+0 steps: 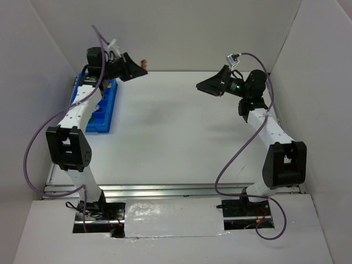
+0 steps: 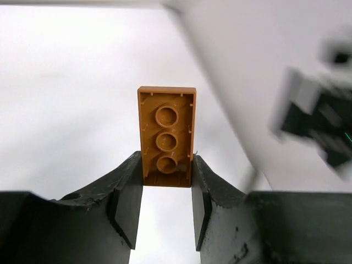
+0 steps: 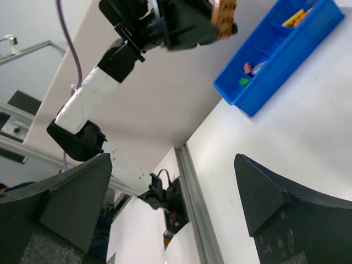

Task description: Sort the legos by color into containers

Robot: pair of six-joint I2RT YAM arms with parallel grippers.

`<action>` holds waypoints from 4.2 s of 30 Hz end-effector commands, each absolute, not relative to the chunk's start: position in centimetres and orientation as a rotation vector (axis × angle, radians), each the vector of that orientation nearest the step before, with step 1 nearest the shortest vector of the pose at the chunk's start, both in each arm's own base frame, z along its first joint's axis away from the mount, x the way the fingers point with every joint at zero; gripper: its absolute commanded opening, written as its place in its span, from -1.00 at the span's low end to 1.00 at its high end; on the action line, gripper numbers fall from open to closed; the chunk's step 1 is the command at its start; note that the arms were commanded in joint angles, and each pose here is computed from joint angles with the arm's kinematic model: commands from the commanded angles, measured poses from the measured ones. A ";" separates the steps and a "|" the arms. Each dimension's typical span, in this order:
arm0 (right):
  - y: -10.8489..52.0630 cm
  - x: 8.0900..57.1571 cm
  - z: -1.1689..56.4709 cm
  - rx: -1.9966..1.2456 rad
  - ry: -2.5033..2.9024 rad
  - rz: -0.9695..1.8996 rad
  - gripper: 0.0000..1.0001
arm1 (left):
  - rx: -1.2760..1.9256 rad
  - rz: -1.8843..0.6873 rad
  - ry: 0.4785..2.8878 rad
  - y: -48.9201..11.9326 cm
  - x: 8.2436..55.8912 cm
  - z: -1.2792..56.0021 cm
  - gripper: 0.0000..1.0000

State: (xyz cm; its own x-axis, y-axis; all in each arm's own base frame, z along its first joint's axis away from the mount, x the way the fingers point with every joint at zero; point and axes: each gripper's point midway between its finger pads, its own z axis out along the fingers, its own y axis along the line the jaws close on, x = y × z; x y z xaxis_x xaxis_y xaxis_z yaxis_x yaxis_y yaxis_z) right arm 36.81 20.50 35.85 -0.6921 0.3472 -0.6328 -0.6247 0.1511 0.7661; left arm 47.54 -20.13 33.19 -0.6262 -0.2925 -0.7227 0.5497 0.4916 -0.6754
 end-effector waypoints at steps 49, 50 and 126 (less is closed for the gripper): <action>21.2 34.3 38.3 -0.353 1.683 1.441 0.99 | -1.365 -0.227 1.966 13.7 58.6 11.6 -1.00; 21.2 34.3 38.2 -0.350 1.687 1.442 0.99 | -1.367 -0.224 1.967 13.7 58.6 11.5 -1.00; 13.6 41.4 38.1 0.188 1.917 0.804 0.99 | -0.670 -0.026 2.003 6.5 45.8 32.6 0.99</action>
State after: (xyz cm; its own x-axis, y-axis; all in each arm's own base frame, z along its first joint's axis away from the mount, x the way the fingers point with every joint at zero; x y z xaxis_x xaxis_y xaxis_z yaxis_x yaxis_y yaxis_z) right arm 41.70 17.31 37.41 -0.5614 0.4239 -0.7107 -0.3868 0.6248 0.6782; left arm 50.74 7.68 30.82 -0.3254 -0.5836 -0.7440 -0.4605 0.7850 -0.4144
